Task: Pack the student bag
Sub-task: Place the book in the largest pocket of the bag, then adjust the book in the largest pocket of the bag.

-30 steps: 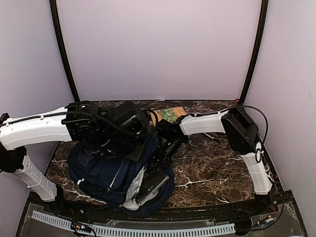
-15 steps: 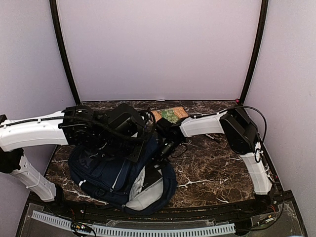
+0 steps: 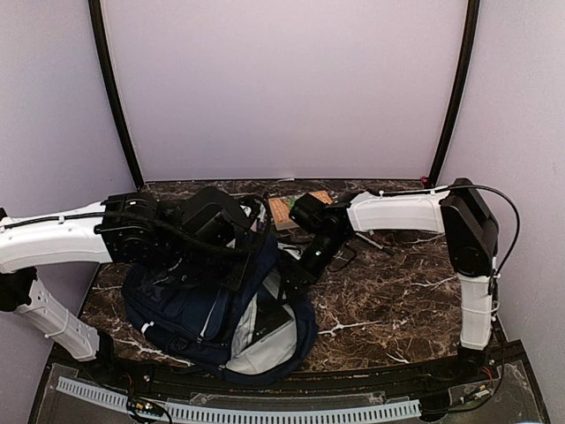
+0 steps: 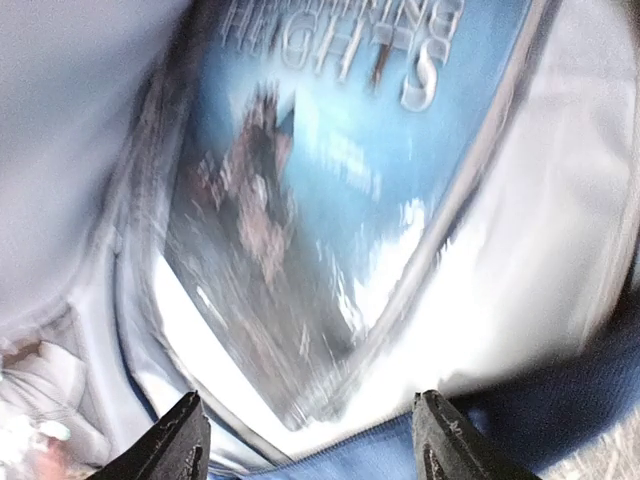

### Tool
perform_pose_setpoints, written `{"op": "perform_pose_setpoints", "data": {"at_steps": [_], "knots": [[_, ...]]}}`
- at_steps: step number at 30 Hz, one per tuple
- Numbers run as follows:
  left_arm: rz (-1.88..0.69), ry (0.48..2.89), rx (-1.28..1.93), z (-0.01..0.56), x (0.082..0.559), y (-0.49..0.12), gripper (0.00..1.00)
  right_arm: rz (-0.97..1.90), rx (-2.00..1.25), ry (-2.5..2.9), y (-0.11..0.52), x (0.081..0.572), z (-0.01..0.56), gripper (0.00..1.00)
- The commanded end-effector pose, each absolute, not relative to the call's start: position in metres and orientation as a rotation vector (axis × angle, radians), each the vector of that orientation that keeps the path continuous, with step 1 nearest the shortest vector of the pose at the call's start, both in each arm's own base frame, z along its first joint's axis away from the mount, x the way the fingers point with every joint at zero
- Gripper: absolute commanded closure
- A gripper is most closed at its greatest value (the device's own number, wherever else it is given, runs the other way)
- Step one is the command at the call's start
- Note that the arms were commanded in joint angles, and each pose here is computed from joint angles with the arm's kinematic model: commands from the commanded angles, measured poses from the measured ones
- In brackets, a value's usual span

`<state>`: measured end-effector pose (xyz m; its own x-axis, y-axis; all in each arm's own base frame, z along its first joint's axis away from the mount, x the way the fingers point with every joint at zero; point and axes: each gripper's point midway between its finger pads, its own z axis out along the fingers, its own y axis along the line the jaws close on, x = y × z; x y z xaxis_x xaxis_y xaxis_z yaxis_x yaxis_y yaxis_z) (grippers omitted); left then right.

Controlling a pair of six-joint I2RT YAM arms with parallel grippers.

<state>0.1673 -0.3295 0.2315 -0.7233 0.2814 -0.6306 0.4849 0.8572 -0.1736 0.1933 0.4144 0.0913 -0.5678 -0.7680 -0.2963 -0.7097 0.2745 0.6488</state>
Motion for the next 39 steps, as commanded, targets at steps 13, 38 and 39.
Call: {"op": "perform_pose_setpoints", "data": {"at_steps": [13, 38, 39], "knots": [[-0.563, 2.329, 0.519, 0.254, 0.169, -0.34, 1.0, -0.899, 2.417, -2.468, 0.395, 0.179, 0.11, 0.31], [-0.627, 2.341, 0.577, 0.25, 0.161, -0.353, 1.0, -0.424, 2.764, -2.468, 0.44, 0.224, 0.072, 0.41], [-0.639, 2.34, 0.586, 0.25, 0.16, -0.356, 1.0, -0.433, 2.762, -2.498, 0.445, 0.228, 0.076, 0.43]]}}
